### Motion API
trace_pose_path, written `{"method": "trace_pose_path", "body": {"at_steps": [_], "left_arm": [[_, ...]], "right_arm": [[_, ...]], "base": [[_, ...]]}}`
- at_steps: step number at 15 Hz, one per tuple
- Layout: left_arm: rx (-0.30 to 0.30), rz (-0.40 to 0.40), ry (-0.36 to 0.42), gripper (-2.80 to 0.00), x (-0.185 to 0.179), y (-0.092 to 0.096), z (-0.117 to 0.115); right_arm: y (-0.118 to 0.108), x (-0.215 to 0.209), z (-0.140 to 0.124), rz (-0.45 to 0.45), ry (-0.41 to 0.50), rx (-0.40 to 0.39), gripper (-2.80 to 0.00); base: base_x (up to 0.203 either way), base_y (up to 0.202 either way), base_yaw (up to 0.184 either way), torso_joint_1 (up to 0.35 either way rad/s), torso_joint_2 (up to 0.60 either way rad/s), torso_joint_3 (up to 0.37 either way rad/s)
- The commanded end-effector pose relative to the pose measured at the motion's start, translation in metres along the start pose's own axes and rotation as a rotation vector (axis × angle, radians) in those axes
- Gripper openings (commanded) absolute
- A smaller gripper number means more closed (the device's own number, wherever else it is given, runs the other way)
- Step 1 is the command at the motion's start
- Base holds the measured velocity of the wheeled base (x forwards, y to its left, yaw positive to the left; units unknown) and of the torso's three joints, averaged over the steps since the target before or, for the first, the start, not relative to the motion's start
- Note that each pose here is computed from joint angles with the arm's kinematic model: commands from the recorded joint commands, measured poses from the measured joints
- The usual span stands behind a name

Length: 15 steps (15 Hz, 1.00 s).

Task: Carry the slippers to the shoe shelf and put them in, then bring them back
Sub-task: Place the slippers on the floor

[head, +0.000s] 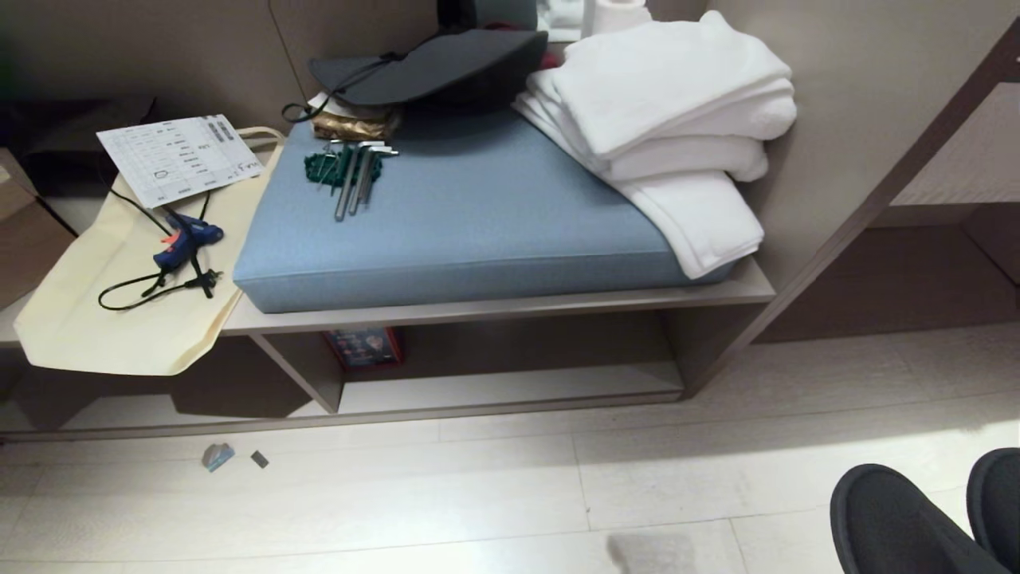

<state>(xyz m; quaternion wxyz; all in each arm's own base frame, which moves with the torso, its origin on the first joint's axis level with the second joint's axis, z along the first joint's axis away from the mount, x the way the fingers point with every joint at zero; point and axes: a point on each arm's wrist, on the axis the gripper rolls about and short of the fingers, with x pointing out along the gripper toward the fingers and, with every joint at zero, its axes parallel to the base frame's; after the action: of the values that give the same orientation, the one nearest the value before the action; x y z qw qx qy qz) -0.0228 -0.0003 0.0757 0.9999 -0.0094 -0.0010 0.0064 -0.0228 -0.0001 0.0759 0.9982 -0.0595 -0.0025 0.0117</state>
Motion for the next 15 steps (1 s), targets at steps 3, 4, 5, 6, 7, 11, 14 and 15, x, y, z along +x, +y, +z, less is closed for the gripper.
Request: {"method": "trace_pose_path", "body": {"at_steps": [3, 4, 5, 6, 7, 11, 14, 15], "left_arm": [[-0.001, 0.001, 0.0, -2.8, 0.0001, 0.0, 0.0001], [-0.001, 0.001, 0.0, -2.8, 0.0001, 0.0, 0.0001], [-0.001, 0.001, 0.0, -2.8, 0.0001, 0.0, 0.0001], [-0.001, 0.001, 0.0, -2.8, 0.0001, 0.0, 0.0001], [-0.001, 0.001, 0.0, -2.8, 0.0001, 0.0, 0.0001], [-0.001, 0.001, 0.0, -2.8, 0.0001, 0.0, 0.0001], [-0.001, 0.001, 0.0, -2.8, 0.0001, 0.0, 0.0001], [-0.001, 0.001, 0.0, -2.8, 0.0001, 0.0, 0.0001]], "right_arm": [[0.0, 0.0001, 0.0001, 0.001, 0.0, 0.0, -2.8], [0.0, 0.0001, 0.0001, 0.001, 0.0, 0.0, -2.8], [0.0, 0.0001, 0.0001, 0.001, 0.0, 0.0, -2.8], [0.0, 0.0001, 0.0001, 0.001, 0.001, 0.0, -2.8], [0.0, 0.0001, 0.0001, 0.001, 0.0, 0.0, -2.8], [0.0, 0.0001, 0.0, 0.001, 0.002, 0.0, -2.8], [0.0, 0.0001, 0.0001, 0.002, 0.0, 0.0, -2.8], [0.0, 0.0001, 0.0001, 0.001, 0.0, 0.0, -2.8]], "base": [[0.0, 0.0, 0.0, 0.003, 0.0, 0.203], [0.0, 0.0, 0.0, 0.002, 0.01, 0.201], [0.0, 0.0, 0.0, 0.005, 0.0, 0.205], [0.0, 0.0, 0.0, -0.002, 0.0, 0.212], [0.0, 0.0, 0.0, -0.002, 0.0, 0.187], [0.0, 0.0, 0.0, 0.002, 0.0, 0.196], [0.0, 0.0, 0.0, 0.0, 0.0, 0.203], [0.0, 0.0, 0.0, 0.007, 0.0, 0.211]]}}
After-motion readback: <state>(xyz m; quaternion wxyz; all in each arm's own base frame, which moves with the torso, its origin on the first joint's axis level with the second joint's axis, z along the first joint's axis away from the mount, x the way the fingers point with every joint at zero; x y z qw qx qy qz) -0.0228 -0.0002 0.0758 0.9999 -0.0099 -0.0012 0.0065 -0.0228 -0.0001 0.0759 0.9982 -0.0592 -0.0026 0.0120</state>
